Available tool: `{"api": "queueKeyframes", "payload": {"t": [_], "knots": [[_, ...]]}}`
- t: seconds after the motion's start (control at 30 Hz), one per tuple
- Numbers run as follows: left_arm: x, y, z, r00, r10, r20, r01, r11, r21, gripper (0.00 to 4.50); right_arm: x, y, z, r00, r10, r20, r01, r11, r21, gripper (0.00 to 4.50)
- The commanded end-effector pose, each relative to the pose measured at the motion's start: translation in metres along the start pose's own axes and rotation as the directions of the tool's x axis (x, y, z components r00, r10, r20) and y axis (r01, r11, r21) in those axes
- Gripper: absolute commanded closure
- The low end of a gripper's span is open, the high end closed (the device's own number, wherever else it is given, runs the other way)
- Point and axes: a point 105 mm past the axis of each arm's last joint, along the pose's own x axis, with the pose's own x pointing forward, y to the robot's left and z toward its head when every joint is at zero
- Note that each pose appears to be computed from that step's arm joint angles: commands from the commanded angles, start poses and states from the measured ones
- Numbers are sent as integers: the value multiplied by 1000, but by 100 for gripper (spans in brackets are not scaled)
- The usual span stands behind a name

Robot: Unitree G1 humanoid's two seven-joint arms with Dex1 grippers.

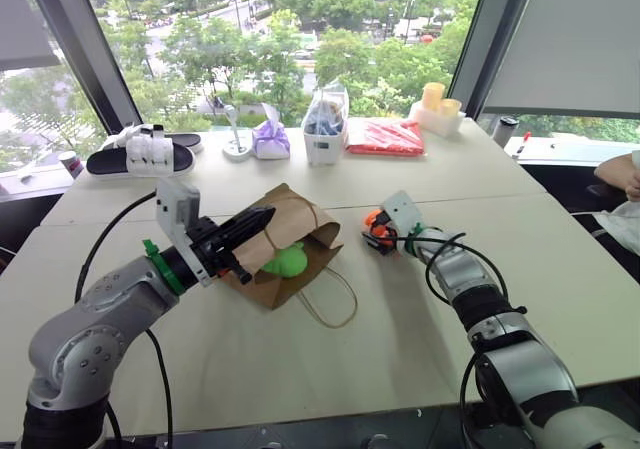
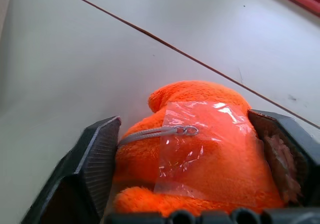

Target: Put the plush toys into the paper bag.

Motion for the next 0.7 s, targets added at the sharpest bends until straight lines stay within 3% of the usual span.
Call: {"api": "queueKeyframes", "payload": {"t": [0.03, 0.13, 0.23, 0.37, 0.43, 0.53, 0.7], "knots": [[-1, -4, 11, 999, -4, 39, 3, 999, 46, 450, 1, -4, 8, 1000, -10, 20, 10, 1000, -14, 231], [0, -3, 11, 999, -2, 42, 0, 999, 44, 450, -2, -8, 5, 1000, -9, 11, 9, 1000, -11, 357], [0, 0, 11, 999, 0, 44, -2, 999, 42, 450, -8, -10, 10, 999, 27, 34, -28, 999, 28, 357], [-1, 5, 22, 997, 17, 80, -19, 999, 29, 450, -40, -6, 37, 977, 134, 166, -156, 980, 127, 357], [-1, 5, 22, 997, 9, 78, -9, 1000, 11, 450, -74, 20, 43, 932, 294, 212, -321, 941, 105, 357], [0, 4, 22, 997, -8, 74, 9, 1000, -6, 450, -105, 54, 51, 873, 425, 239, -457, 884, 98, 357], [4, -1, 22, 997, -56, 60, 59, 998, -35, 450, -106, 102, 73, 820, 476, 319, -535, 835, 131, 357]]}}
